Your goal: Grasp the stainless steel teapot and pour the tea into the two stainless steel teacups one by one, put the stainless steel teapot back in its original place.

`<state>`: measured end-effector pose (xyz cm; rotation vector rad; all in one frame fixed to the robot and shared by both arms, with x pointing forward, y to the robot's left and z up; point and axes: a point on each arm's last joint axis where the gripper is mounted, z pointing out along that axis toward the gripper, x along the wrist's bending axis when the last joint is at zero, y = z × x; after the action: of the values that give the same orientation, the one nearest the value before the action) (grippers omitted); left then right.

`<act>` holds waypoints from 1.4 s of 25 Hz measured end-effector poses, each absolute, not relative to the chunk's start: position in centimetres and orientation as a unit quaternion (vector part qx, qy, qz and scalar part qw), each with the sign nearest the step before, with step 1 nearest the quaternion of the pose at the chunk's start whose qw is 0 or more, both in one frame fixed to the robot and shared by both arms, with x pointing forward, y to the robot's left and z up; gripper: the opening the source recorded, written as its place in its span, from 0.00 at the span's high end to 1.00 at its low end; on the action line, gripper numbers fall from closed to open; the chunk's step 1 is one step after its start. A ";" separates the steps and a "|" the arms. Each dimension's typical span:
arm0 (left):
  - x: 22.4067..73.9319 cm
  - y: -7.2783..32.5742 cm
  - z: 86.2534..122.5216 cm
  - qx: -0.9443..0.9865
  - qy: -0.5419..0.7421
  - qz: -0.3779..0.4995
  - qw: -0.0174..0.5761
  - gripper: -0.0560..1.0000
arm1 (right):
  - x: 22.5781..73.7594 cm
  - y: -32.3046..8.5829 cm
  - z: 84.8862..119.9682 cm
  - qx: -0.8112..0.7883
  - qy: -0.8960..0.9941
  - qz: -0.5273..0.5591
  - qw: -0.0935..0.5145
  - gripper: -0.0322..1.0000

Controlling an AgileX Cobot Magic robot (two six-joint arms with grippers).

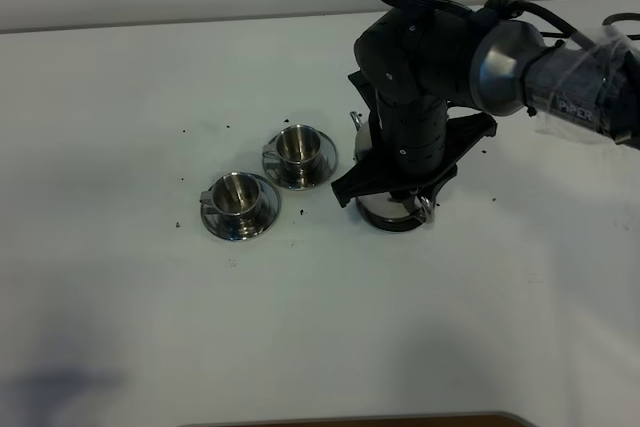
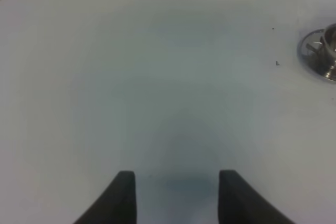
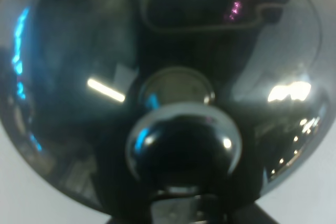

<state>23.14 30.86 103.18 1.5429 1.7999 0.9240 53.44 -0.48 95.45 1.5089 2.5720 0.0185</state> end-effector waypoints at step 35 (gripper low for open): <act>23.1 30.9 103.2 0.579 0.677 0.347 0.294 0.54 | 51.9 -1.9 94.2 0.490 0.863 0.075 0.100 0.78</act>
<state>23.14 30.86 103.18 1.5412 1.8009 0.9233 51.85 -1.94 94.24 1.4478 2.5496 0.2213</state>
